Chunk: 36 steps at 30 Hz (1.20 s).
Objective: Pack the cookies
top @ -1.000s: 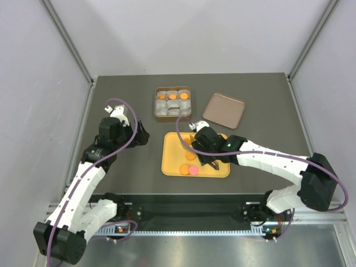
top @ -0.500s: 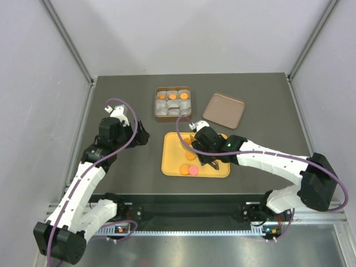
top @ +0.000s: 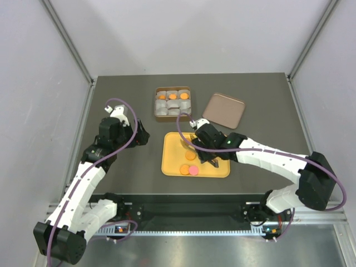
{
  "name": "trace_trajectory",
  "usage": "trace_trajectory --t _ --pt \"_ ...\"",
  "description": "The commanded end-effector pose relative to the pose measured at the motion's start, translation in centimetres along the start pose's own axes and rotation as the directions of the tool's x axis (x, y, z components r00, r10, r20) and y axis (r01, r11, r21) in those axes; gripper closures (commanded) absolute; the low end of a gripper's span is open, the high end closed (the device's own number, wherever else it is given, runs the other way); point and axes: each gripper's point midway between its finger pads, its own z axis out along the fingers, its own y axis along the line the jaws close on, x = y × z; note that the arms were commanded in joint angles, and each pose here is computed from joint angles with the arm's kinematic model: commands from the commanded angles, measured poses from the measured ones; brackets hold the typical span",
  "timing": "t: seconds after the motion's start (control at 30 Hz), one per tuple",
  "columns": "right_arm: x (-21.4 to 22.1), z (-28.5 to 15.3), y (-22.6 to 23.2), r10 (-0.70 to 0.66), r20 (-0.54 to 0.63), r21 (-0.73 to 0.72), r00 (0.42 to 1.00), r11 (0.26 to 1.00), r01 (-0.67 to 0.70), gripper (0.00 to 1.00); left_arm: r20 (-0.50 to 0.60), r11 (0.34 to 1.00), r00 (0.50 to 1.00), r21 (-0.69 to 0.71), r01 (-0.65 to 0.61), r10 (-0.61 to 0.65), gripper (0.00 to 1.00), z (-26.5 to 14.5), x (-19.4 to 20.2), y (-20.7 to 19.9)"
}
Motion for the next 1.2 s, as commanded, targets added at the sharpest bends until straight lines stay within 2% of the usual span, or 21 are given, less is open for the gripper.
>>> trace_trajectory --t 0.0,0.47,0.9,1.17 --pt "-2.7 -0.8 0.4 0.011 0.067 -0.027 0.998 1.000 -0.009 0.55 0.049 1.000 0.999 0.008 -0.005 0.005 0.07 -0.4 -1.1 -0.1" --pt "-2.8 -0.8 0.1 0.008 0.028 -0.049 1.000 0.999 -0.007 0.55 0.052 1.000 0.999 0.007 -0.005 0.005 0.07 -0.4 -1.1 -0.1" --pt "-2.2 0.1 0.2 -0.025 -0.039 -0.074 0.999 0.997 0.022 0.59 0.053 1.000 0.999 0.009 -0.005 0.005 0.07 -0.4 -1.2 -0.2" --pt "-2.9 -0.3 0.2 -0.030 -0.036 -0.085 0.999 0.996 0.027 0.61 0.053 1.000 0.999 0.008 -0.005 0.005 0.07 -0.4 -1.2 -0.2"
